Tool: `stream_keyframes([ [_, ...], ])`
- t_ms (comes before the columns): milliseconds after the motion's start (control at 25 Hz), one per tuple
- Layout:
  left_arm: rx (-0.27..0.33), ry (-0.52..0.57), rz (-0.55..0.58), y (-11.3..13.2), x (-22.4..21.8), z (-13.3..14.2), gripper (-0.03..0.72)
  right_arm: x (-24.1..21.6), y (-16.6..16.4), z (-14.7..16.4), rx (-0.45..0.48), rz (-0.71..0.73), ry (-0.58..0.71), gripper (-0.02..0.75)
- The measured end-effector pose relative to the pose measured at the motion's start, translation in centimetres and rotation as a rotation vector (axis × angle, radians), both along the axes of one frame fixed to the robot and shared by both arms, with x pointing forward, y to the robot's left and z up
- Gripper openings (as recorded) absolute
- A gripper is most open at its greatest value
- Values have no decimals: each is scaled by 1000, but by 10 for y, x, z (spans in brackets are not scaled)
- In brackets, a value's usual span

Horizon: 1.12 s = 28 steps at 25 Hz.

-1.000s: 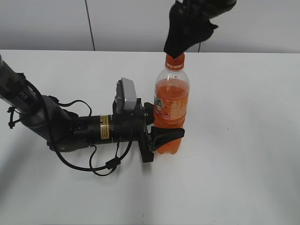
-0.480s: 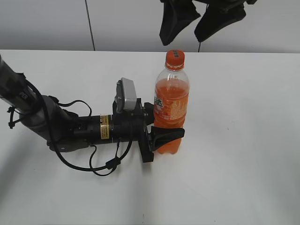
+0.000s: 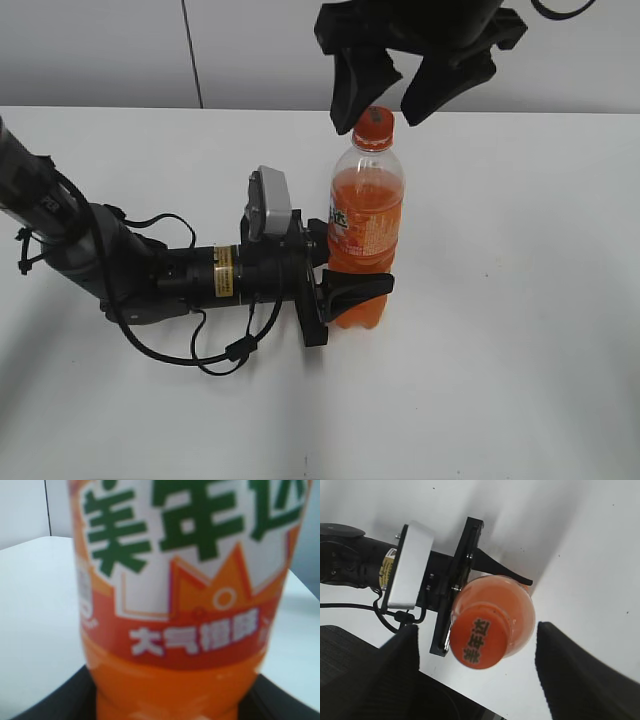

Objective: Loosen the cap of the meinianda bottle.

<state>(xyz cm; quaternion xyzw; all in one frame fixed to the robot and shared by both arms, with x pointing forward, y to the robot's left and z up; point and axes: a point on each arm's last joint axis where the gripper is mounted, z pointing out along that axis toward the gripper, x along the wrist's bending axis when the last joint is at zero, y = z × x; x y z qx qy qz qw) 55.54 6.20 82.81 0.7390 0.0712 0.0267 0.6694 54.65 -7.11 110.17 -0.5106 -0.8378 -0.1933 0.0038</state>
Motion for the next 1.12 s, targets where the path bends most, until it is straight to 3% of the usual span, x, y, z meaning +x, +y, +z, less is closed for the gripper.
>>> stream_keyframes([
  [200,0,0,0,0,0,0,384,2,1,-4,-6,4,6,504],
  [280,0,0,0,0,0,0,384,2,1,-4,-6,6,6,437],
  [400,0,0,0,0,0,0,384,2,1,-4,-10,24,-1,274],
  [760,-1,0,2,0,0,0,384,2,1,-4,-56,253,-81,267],
  [1120,0,0,0,0,0,0,384,2,1,-3,-161,777,-270,267],
])
